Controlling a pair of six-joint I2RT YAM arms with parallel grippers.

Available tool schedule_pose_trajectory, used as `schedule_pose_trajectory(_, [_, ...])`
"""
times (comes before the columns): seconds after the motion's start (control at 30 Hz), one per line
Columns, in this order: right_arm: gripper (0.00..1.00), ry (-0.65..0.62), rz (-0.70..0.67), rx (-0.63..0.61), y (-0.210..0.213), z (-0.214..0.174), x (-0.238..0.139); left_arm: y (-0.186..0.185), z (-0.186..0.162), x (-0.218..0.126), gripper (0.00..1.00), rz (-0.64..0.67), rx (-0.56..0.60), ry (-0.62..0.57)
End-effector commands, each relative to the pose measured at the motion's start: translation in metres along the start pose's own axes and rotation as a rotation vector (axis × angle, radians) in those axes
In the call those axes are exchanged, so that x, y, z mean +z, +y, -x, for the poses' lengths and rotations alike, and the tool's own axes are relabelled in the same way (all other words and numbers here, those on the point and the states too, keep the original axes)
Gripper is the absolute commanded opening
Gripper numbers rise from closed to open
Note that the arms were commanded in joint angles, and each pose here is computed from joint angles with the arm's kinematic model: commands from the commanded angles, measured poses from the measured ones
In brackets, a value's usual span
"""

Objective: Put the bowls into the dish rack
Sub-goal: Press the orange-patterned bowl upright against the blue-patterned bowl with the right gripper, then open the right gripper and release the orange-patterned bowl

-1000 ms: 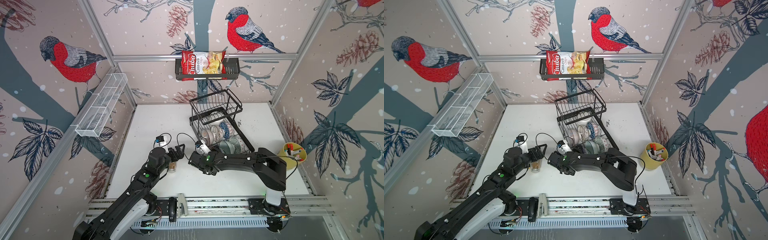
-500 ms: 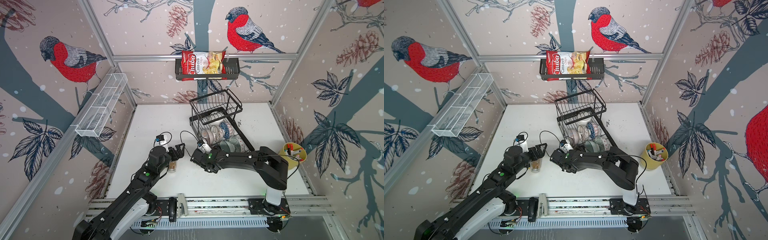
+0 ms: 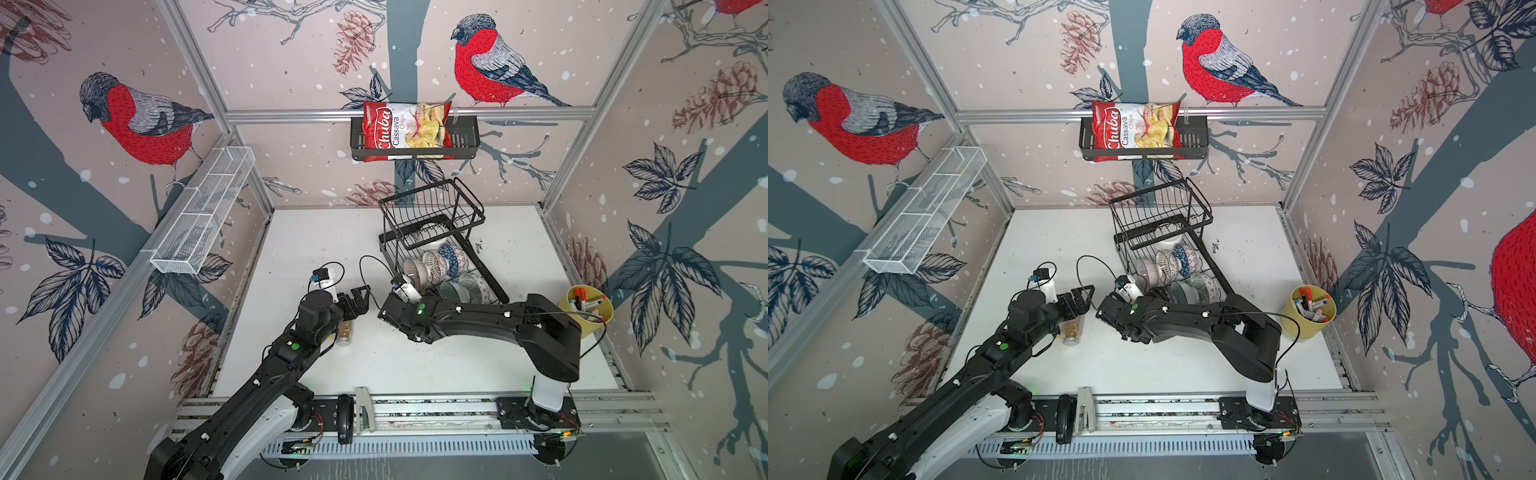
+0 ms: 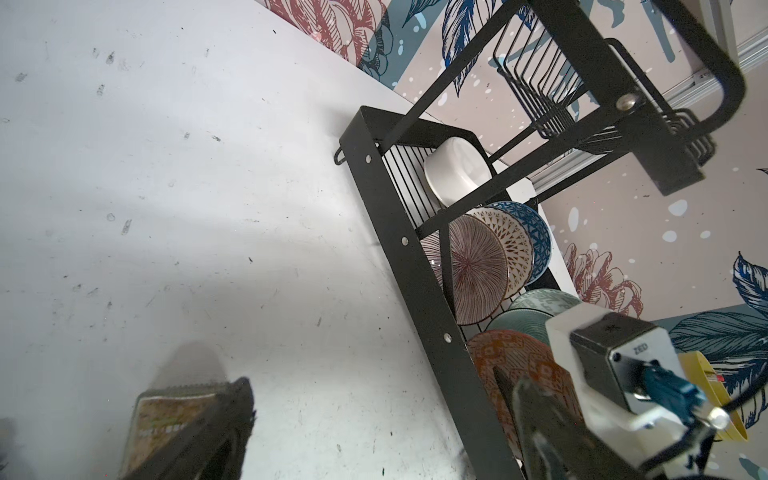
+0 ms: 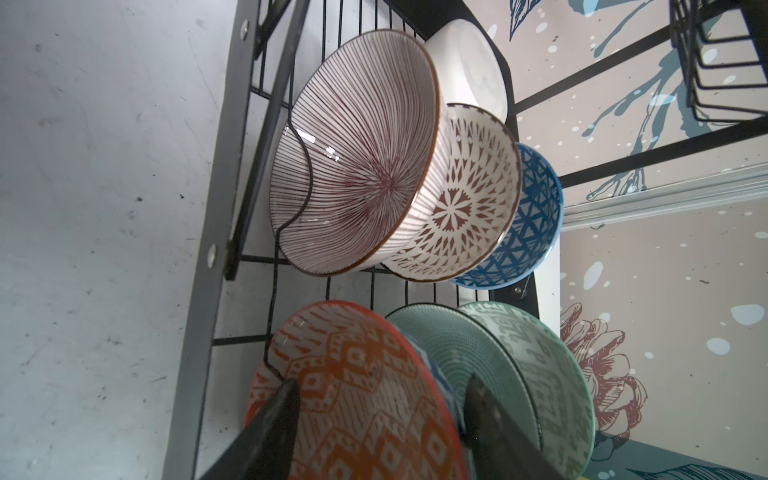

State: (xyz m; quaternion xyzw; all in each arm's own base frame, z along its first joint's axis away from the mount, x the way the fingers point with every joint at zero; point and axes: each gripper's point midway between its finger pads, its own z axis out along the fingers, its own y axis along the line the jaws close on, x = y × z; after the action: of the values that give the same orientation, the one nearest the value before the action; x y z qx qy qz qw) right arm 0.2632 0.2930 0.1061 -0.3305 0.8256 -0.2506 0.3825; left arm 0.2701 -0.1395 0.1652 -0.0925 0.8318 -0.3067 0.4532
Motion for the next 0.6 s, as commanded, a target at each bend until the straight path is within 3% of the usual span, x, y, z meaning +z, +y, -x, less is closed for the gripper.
schedule_pose_trajectory(0.0, [0.64, -0.011, -0.01, 0.009, -0.004, 0.004, -0.003, -0.001, 0.005, -0.001, 0.96, 0.005, 0.013, -0.016])
schedule_pose_trajectory(0.57, [0.75, -0.051, 0.002, 0.086, -0.021, 0.026, -0.015, -0.001, 0.006, -0.002, 0.96, 0.006, 0.013, -0.023])
